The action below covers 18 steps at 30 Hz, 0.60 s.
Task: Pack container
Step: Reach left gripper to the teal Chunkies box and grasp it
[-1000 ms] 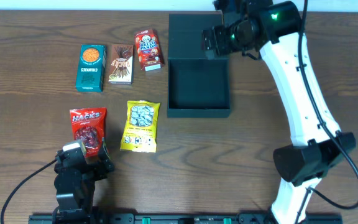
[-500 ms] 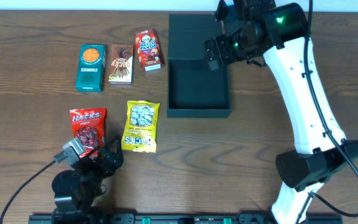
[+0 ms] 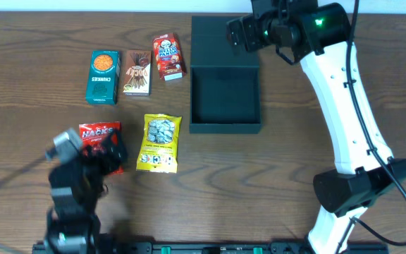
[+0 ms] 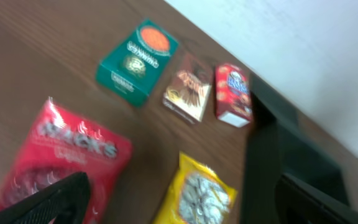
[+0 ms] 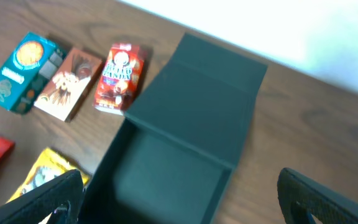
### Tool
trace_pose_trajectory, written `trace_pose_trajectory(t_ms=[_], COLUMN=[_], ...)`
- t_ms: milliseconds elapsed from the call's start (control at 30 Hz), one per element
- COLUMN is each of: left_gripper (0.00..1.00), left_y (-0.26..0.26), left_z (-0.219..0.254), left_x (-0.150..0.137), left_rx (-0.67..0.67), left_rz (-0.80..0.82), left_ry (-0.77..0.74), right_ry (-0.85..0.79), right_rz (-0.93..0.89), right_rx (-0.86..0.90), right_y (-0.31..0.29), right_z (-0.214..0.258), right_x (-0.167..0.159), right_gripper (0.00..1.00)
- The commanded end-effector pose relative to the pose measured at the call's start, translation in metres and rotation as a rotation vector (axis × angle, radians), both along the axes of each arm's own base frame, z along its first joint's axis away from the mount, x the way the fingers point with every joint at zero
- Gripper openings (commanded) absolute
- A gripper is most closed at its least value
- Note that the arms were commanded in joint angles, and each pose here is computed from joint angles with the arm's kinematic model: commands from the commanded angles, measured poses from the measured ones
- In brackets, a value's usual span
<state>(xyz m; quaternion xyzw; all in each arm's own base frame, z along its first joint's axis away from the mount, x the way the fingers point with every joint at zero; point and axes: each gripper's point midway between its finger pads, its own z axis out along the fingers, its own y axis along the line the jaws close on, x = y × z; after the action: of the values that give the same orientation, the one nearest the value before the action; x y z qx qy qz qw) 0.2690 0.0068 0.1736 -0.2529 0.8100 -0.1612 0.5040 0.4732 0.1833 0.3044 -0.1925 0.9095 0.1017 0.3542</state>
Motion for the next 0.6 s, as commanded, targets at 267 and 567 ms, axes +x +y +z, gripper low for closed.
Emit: trace_pose_trajectory(t_ms=[267,567], left_gripper=[0.95,0.95], left_y=[0.035,0.059], left_z=[0.012,-0.012], left_x=[0.135,0.225], left_rx=[0.422,0.510], left_rz=[-0.149,-0.253], left_ry=[0.369,0.518], right_ry=[-0.055,-0.047], right_rz=[-0.003,-0.003], right_rx=[-0.004,-0.007], right_y=[-0.013,-0.014], right_z=[0.015,0.013], right_x=[0.006,0.005], right_gripper=[0.99,0.99])
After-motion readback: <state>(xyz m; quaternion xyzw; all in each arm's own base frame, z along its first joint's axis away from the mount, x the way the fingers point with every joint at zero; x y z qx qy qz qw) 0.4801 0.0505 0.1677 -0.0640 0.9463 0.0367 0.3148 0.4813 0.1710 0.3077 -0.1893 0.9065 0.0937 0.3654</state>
